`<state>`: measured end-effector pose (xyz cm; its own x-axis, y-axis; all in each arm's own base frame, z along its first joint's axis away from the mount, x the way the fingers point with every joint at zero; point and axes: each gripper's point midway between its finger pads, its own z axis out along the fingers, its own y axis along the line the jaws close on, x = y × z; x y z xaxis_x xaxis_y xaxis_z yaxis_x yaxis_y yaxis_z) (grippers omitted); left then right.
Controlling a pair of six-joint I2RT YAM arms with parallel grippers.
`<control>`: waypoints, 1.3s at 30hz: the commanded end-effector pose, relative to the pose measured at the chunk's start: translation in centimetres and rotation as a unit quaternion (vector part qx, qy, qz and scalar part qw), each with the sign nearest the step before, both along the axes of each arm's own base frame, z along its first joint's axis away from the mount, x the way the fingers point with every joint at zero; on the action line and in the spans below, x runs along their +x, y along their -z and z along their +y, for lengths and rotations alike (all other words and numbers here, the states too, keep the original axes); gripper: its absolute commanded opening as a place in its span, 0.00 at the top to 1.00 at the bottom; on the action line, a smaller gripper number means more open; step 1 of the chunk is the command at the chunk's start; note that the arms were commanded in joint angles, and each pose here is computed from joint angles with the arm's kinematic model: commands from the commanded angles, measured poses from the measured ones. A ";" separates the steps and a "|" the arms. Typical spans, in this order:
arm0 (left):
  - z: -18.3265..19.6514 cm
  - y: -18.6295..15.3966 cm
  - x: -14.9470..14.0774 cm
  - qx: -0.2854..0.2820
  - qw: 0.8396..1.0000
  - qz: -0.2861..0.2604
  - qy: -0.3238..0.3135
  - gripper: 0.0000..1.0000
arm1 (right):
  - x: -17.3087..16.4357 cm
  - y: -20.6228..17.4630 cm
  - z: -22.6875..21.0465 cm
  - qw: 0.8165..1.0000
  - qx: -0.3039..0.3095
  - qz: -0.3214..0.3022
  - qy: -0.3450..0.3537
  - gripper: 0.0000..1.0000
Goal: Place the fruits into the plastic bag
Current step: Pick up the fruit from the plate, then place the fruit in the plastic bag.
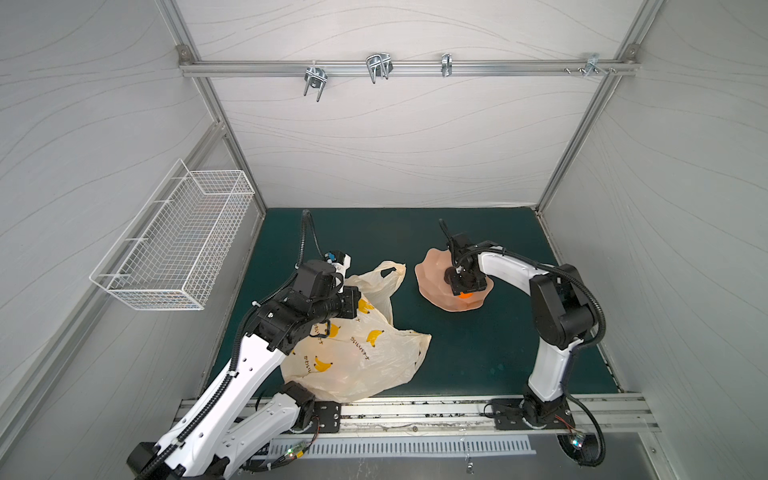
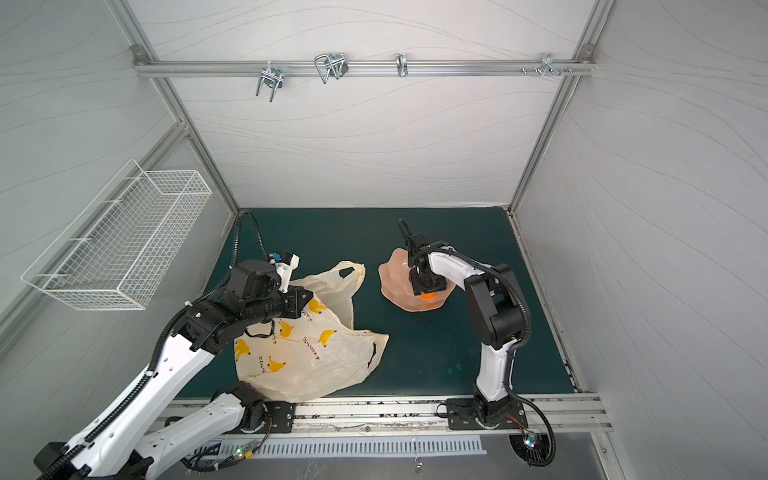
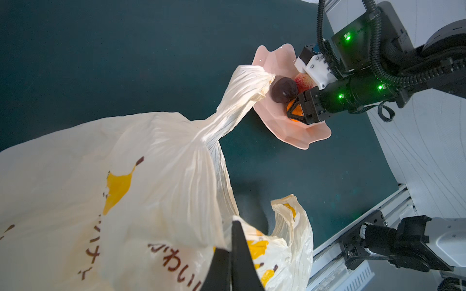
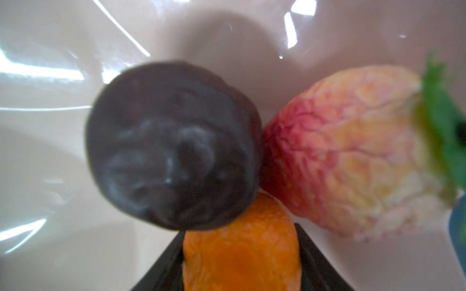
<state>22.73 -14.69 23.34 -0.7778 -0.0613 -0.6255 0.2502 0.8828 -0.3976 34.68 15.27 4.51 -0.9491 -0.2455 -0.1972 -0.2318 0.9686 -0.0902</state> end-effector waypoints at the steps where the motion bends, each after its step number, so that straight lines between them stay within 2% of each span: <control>1: -0.2 -1.3 0.5 -0.009 1.000 -0.017 0.000 1.00 | -0.1 -2.3 0.0 0.999 0.023 -0.021 0.013 0.51; 8: -0.3 -1.3 0.5 -0.008 1.000 -0.016 0.004 1.00 | -0.8 -5.2 0.4 0.997 0.060 -0.043 0.019 0.51; 12: -0.4 -1.3 0.5 -0.010 1.000 -0.016 0.006 1.00 | -1.4 -7.2 2.6 0.986 0.161 -0.051 0.009 0.50; 15: -0.5 -1.3 0.5 -0.011 1.000 -0.015 0.007 1.00 | -2.0 -8.6 4.7 0.965 0.260 -0.046 0.002 0.49; 20: -0.4 -1.4 0.4 -0.012 1.000 -0.016 0.007 1.00 | -2.7 -10.9 7.6 0.908 0.419 -0.019 0.006 0.49; 31: -0.5 -1.5 0.3 -0.016 1.000 -0.015 0.007 1.00 | -3.6 -11.9 9.7 0.866 0.500 0.011 -0.009 0.51; 39: -0.5 -1.5 0.2 -0.019 1.000 -0.015 0.008 1.00 | -4.1 -12.3 11.4 0.818 0.572 0.053 -0.001 0.51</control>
